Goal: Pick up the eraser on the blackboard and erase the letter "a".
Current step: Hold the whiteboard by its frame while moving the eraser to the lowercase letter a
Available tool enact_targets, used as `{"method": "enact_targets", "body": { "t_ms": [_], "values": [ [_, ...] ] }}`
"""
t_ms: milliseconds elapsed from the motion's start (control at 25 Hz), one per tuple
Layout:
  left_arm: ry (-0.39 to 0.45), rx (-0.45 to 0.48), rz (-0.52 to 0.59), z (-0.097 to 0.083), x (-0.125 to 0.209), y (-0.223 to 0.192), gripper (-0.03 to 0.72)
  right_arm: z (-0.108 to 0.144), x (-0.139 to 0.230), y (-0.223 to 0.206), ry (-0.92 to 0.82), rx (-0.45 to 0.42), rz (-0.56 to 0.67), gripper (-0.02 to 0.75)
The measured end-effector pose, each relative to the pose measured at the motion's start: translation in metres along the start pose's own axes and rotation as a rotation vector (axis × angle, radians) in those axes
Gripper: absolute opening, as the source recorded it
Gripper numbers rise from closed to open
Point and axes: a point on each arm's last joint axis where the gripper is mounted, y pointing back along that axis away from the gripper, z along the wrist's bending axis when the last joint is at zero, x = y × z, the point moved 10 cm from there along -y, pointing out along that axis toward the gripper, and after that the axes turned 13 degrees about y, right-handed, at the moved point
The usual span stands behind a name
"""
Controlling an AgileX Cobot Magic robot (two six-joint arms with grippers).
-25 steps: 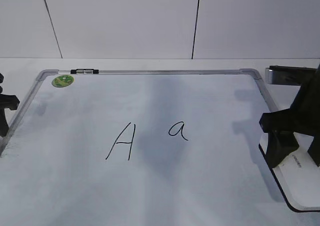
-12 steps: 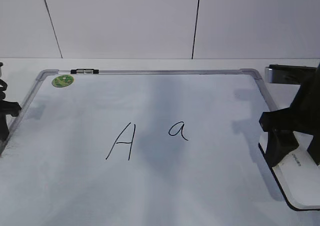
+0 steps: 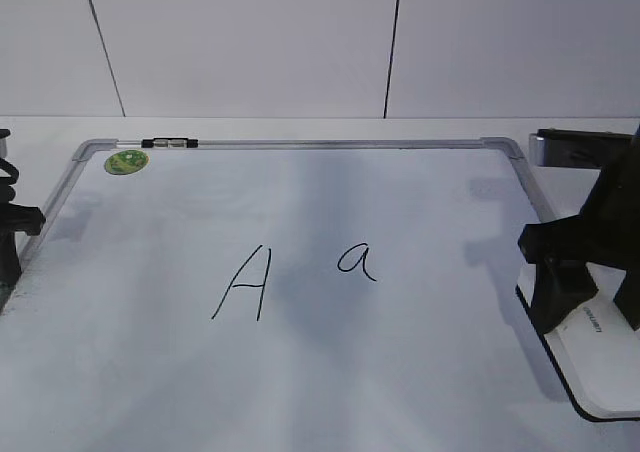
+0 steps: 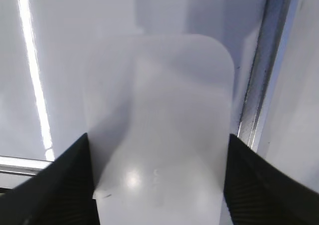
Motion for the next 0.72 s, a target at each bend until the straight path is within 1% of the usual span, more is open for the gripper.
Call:
{"method": "enact_targets", "body": {
  "t_ms": [120,280,320,600,720],
  "values": [
    [0.001,0.001,0.0,0.0,0.0,0.0,0.178,0.0,0.0,0.0,0.003,-0.002,0.0,0.56],
    [0.004,0.005,0.003,-0.002,0.001,0.0,0.031,0.002,0.0,0.0,0.007,-0.013,-0.001,0.56],
    [0.002,0.005,0.003,-0.002,0.001,0.0,0.019,0.003,0.0,0.0,0.007,-0.015,-0.002,0.56],
    [0.003,0.005,0.011,-0.002,0.001,-0.001,0.014,0.005,-0.002,0.0,0.018,-0.025,-0.009,0.56],
    [0.003,0.005,0.011,-0.002,0.001,-0.001,0.014,0.005,-0.011,0.002,0.035,-0.03,0.0,0.56]
  ]
}}
